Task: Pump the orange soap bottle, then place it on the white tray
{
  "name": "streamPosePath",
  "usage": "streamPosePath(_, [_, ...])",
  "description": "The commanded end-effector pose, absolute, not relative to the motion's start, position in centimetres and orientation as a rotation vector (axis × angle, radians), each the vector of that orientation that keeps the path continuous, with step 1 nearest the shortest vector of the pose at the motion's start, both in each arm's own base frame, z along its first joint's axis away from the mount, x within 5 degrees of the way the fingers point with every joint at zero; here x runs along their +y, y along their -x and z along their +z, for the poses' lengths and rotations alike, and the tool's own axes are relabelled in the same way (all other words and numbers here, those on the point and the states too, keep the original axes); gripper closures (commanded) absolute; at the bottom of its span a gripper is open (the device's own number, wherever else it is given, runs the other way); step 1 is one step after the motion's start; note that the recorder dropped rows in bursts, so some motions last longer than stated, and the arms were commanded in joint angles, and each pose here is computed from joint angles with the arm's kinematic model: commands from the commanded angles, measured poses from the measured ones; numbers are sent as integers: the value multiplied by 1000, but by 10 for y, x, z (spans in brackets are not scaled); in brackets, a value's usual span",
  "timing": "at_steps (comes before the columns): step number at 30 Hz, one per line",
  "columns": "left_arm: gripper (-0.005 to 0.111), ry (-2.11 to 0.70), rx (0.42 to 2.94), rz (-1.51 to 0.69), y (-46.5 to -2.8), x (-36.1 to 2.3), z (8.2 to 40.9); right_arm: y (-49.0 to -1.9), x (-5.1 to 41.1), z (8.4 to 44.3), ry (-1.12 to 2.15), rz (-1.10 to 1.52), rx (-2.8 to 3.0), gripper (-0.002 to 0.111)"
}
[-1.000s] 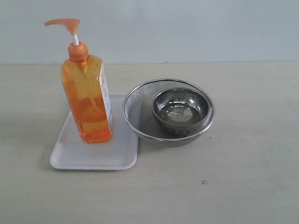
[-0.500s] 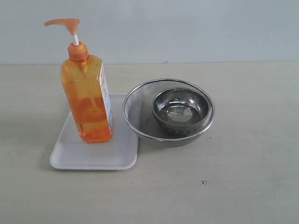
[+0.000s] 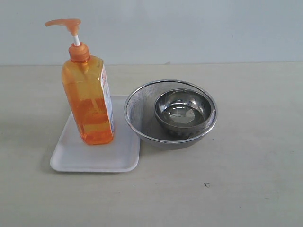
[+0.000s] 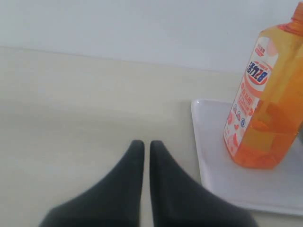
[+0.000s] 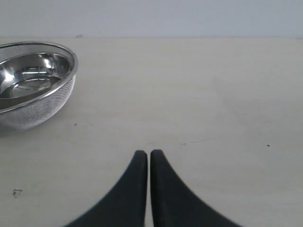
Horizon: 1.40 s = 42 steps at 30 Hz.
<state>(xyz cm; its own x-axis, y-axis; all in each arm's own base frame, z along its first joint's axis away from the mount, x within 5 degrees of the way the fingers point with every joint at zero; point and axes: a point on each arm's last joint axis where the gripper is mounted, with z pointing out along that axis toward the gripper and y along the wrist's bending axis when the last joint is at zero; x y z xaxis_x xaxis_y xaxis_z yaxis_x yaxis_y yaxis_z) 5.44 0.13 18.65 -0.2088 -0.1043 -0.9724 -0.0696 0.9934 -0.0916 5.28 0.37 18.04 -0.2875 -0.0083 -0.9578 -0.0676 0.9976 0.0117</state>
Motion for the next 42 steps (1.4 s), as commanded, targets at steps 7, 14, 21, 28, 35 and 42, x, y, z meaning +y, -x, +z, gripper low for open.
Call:
streamPosePath(7, [102,116,1784,-31,-54,1,186,-53,0,179,-12,3,1862,109])
streamPosePath(14, [102,116,1784,-31,-54,1,186,-53,0,179,14,-16,1860,109])
streamPosePath(21, [102,116,1784,-31,-54,1,186,-53,0,179,26,-26,1860,109])
streamPosePath(28, [102,116,1784,-31,-54,1,186,-53,0,179,26,-26,1860,109])
streamPosePath(35, [102,116,1784,-31,-54,1,186,-53,0,179,13,-15,1860,109])
streamPosePath(42, [102,116,1784,-31,-54,1,186,-53,0,179,13,-15,1860,109])
